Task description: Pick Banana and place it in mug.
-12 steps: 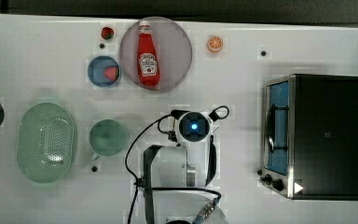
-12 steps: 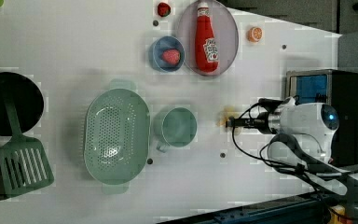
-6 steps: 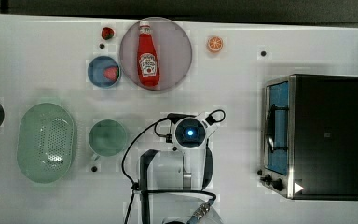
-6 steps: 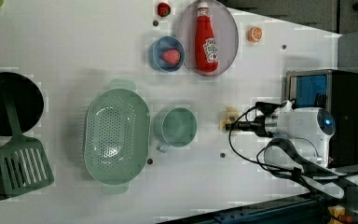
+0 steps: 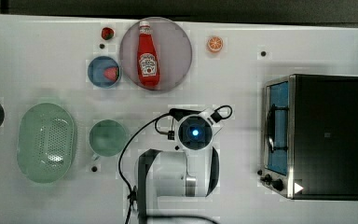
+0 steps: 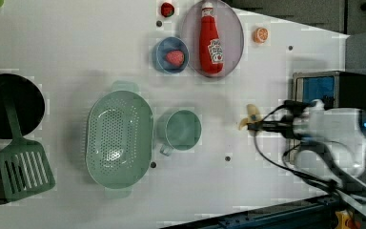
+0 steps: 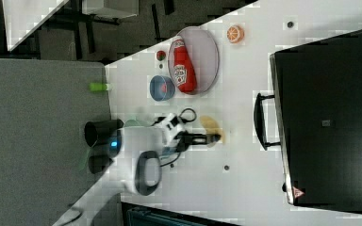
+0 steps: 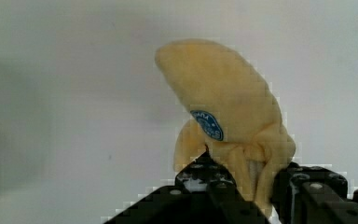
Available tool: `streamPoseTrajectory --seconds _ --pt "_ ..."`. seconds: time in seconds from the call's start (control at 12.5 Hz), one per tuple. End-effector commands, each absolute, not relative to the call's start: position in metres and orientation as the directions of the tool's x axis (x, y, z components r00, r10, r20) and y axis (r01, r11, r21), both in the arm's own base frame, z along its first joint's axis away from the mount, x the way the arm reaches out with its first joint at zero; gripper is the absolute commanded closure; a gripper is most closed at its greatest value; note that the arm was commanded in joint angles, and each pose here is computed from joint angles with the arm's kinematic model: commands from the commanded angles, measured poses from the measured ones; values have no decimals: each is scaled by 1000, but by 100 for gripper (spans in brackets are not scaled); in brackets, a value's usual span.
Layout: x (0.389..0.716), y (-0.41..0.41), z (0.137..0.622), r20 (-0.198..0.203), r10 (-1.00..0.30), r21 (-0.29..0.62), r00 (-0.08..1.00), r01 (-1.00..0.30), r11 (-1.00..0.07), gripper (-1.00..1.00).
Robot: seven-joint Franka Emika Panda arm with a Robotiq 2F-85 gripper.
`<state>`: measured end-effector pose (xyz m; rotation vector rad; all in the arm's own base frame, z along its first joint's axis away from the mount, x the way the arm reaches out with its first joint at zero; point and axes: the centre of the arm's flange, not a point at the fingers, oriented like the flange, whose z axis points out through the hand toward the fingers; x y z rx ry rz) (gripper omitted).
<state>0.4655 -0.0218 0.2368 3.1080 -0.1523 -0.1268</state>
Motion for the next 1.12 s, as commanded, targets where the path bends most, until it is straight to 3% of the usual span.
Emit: streamPoseTrajectory --seconds 0.08,0.56,0.88,1.12 --pt "478 -36 320 -23 -124 17 992 -124 -992 37" --pt "457 21 436 -46 -175 34 984 -173 -984 37" --pt "445 115 439 -101 -304 -65 947 -311 -948 37" --pt "434 172 429 -91 -429 -26 899 -433 -901 37"
